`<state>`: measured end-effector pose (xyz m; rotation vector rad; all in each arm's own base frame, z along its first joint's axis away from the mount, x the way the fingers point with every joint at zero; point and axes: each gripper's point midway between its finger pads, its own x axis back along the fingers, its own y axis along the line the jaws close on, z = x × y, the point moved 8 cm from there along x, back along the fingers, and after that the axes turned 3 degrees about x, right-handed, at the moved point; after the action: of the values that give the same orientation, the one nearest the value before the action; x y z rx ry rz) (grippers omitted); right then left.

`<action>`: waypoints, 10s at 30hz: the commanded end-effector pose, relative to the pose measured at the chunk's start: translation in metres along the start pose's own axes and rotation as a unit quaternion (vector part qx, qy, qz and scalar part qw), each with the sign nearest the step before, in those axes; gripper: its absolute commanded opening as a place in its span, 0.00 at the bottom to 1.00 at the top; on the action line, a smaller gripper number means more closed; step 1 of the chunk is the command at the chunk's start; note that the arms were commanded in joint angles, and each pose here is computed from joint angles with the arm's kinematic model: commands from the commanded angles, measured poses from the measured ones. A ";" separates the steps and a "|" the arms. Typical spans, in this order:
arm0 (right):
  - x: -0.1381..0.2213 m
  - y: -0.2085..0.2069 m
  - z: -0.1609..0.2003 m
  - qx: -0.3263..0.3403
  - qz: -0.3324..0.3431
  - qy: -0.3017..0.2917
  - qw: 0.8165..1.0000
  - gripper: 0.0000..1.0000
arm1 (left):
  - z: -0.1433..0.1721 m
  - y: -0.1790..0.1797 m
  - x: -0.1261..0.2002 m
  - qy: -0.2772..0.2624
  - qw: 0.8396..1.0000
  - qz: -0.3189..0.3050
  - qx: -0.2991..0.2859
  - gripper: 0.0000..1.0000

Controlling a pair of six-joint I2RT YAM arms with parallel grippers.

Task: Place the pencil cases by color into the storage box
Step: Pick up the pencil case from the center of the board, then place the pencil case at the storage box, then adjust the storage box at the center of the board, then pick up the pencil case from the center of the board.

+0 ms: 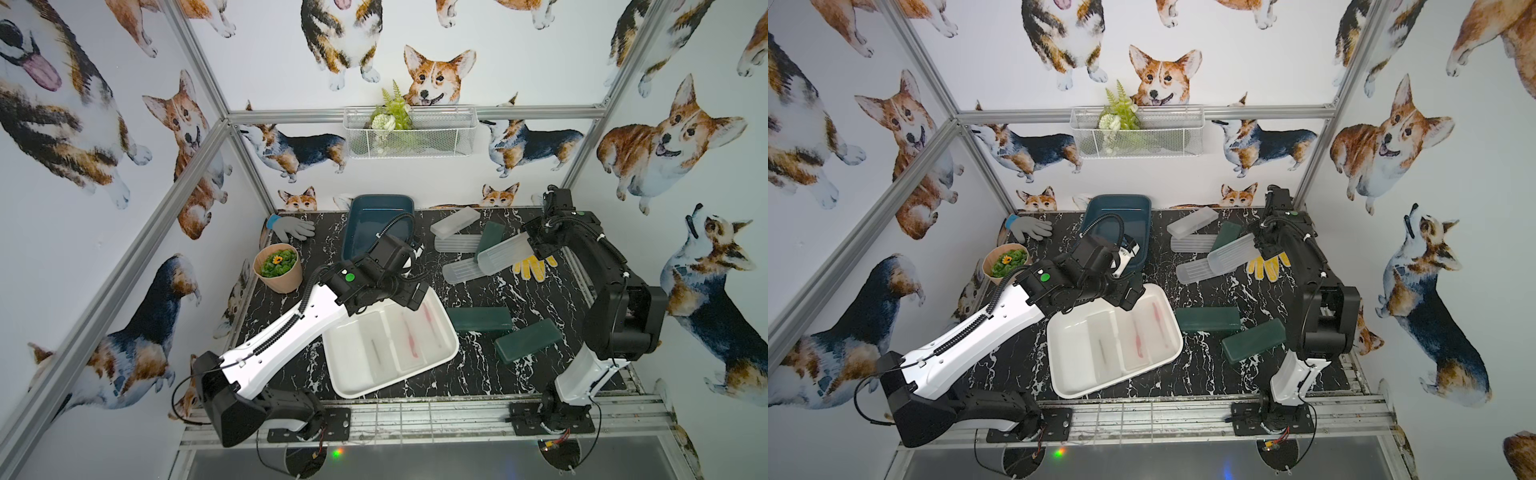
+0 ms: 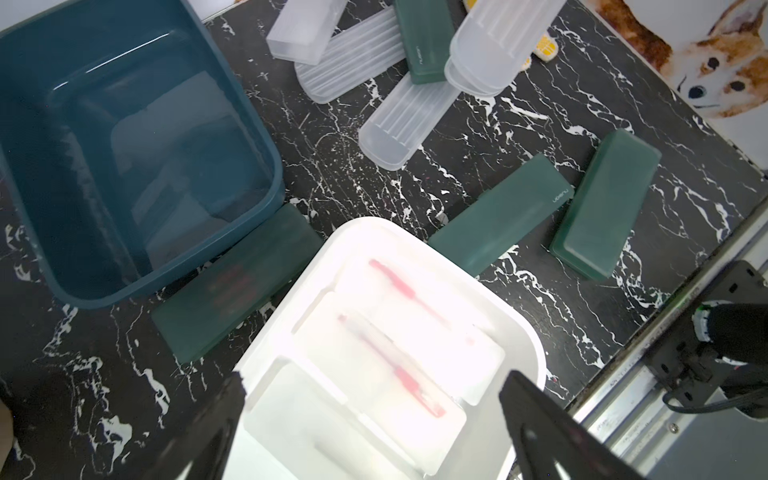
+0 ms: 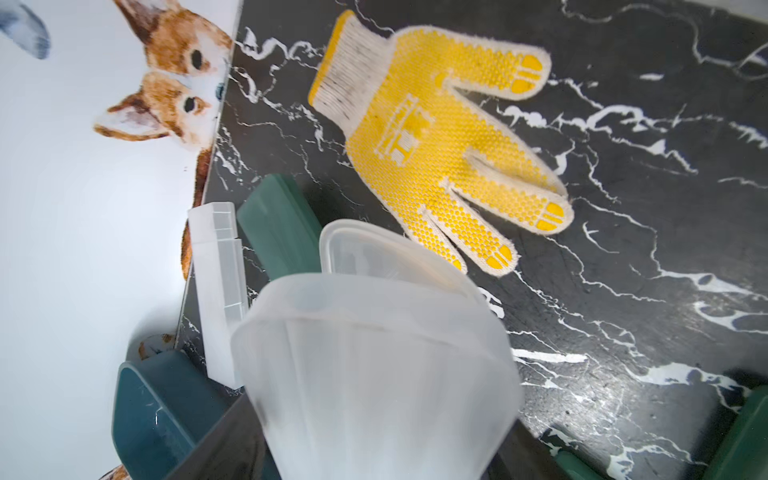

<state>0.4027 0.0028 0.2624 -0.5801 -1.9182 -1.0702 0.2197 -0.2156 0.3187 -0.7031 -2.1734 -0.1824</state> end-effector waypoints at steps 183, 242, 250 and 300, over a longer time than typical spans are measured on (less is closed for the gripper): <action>0.055 0.057 0.235 0.378 -0.160 0.091 0.907 0.97 | 0.067 0.095 -0.001 0.072 0.943 -0.202 0.254 1.00; 0.086 -0.082 0.103 0.234 -0.101 0.060 0.965 0.98 | -0.065 -0.057 -0.341 0.058 0.953 0.063 -0.290 1.00; 0.083 -0.087 0.107 0.238 -0.100 0.070 0.963 0.98 | -0.059 -0.048 -0.348 0.075 0.957 0.080 -0.267 1.00; 0.093 -0.087 0.098 0.225 -0.140 0.021 0.964 0.97 | -0.059 -0.098 -0.306 0.084 0.949 0.101 -0.286 0.65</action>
<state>0.2461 0.0438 0.2690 0.0087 -2.1235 -0.7570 0.3703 -0.4383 0.1320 -1.1376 -1.8721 -0.7845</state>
